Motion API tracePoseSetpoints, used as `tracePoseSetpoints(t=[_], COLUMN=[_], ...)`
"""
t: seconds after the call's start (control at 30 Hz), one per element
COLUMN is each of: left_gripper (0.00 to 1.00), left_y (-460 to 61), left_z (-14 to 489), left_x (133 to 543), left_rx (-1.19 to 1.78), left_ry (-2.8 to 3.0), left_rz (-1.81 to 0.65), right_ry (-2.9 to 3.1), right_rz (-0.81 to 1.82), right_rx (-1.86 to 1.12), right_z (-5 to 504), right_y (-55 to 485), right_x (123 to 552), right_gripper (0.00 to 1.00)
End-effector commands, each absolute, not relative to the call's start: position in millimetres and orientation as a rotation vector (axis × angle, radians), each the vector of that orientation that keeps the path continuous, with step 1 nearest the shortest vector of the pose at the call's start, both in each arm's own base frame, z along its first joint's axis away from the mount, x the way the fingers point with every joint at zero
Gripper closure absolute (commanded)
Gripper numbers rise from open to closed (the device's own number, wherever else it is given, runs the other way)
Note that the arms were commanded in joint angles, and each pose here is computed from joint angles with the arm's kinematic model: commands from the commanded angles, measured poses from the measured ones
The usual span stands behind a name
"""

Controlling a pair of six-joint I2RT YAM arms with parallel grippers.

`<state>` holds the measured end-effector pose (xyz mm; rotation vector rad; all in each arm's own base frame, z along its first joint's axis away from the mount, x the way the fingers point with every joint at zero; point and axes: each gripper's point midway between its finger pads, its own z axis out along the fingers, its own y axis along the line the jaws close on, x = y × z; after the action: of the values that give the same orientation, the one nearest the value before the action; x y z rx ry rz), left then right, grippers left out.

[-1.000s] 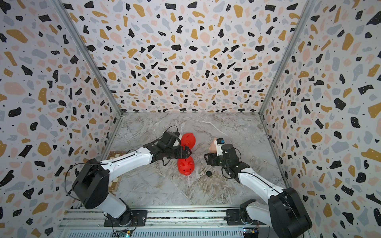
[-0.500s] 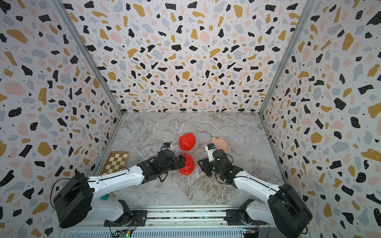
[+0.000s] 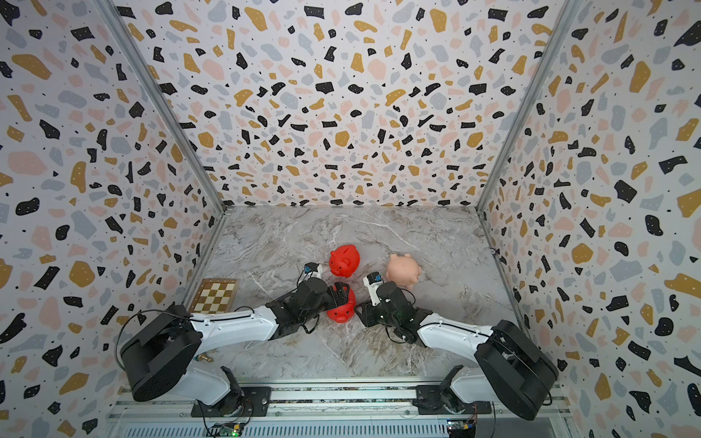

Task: Open piggy banks
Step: Adjust the piggy bank at the center of the board.

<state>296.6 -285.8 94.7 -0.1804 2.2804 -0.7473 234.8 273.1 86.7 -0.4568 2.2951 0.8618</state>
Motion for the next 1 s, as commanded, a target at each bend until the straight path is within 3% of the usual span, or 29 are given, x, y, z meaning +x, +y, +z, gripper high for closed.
tracePoseSetpoints(t=[0.0, 0.17, 0.3, 0.4, 0.97], left_gripper=[0.01, 0.01, 0.01, 0.01, 0.01], left_y=[-326.4, -341.4, -327.1, -315.3, -293.2], left_z=[122.5, 122.4, 124.7, 124.6, 126.9], left_x=[302.4, 299.5, 295.5, 294.3, 308.5], left_rx=[-0.049, 0.096, 0.13, 0.081, -0.299], left_ry=[2.219, 2.237, 2.236, 2.229, 2.042], left_rz=[-0.912, -0.919, -0.844, -0.818, -0.647], right_ry=[2.255, 2.298, 2.317, 2.321, 2.316], right_rz=[0.849, 0.743, 0.721, 0.701, 0.719], right_rx=[-0.439, -0.385, -0.328, -0.279, -0.197], right_z=[100.3, 92.5, 87.1, 85.0, 86.0], right_y=[271.2, 246.4, 226.2, 211.9, 192.1], right_x=[237.9, 243.1, 248.1, 255.0, 273.2], right_gripper=[0.62, 0.6, 0.52, 0.47, 0.43])
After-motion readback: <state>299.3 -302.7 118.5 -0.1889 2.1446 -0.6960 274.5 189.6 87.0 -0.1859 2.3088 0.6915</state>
